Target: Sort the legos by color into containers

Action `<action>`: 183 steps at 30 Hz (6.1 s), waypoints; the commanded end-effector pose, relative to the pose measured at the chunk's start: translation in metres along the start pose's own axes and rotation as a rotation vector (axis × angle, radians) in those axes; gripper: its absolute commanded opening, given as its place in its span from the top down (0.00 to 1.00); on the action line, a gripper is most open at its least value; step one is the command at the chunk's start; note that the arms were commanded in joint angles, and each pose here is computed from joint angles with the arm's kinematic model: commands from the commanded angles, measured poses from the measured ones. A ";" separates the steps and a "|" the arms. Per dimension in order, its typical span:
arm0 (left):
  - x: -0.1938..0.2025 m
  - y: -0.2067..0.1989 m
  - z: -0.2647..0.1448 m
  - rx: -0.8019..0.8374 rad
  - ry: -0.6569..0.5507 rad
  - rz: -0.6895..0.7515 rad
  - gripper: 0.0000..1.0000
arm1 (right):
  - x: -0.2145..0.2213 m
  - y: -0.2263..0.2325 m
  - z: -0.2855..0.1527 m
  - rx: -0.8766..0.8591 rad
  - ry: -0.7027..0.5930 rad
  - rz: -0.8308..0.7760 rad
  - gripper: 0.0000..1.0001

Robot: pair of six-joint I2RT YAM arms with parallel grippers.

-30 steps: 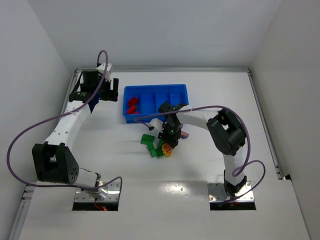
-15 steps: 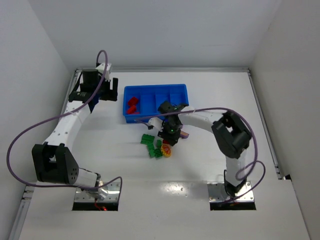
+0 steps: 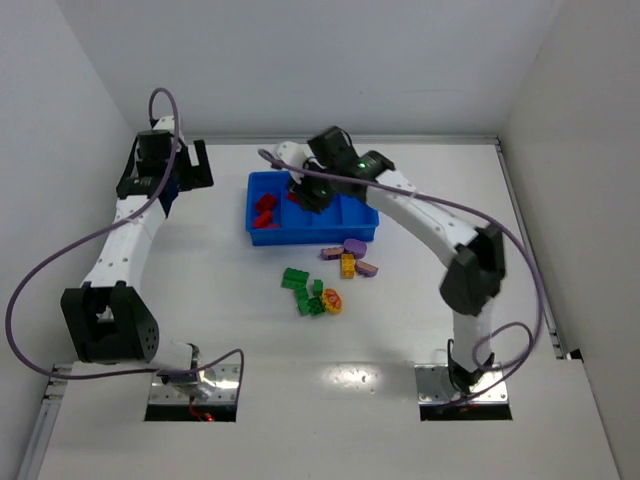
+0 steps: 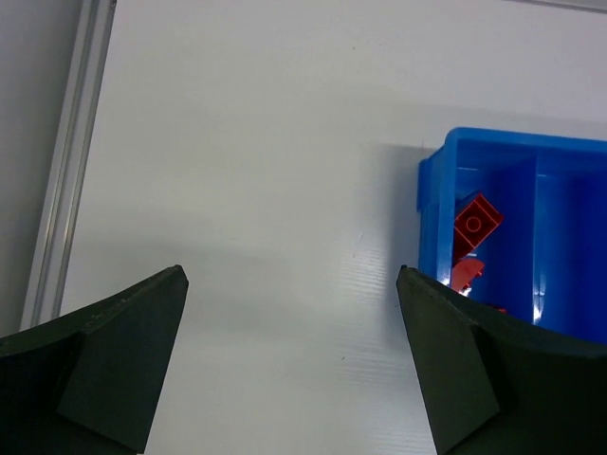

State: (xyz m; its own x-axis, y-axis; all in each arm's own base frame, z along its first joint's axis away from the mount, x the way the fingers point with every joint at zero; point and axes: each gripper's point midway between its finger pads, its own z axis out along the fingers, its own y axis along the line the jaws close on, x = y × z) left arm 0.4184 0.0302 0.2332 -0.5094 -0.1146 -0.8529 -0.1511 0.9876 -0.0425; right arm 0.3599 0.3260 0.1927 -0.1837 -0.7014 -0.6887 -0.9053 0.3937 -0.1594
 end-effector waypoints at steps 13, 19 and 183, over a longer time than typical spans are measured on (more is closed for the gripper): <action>-0.008 0.029 -0.012 -0.062 -0.006 -0.001 0.00 | -0.027 -0.025 0.150 -0.051 -0.026 0.195 1.00; 0.006 0.028 -0.008 -0.053 0.026 0.020 0.00 | -0.013 -0.006 0.167 -0.128 0.002 0.191 0.96; -0.029 -0.133 -0.034 0.534 -0.120 0.395 0.17 | 0.184 0.080 0.039 -0.237 0.468 0.270 0.65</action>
State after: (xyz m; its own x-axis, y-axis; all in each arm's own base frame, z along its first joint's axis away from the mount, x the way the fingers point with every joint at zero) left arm 0.4272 -0.1095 0.2534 -0.4075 0.2578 -0.8760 0.5009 0.8652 0.0216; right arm 0.2478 0.2538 0.0196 -0.4831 -0.8290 -0.2816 -0.8722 0.4275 0.2377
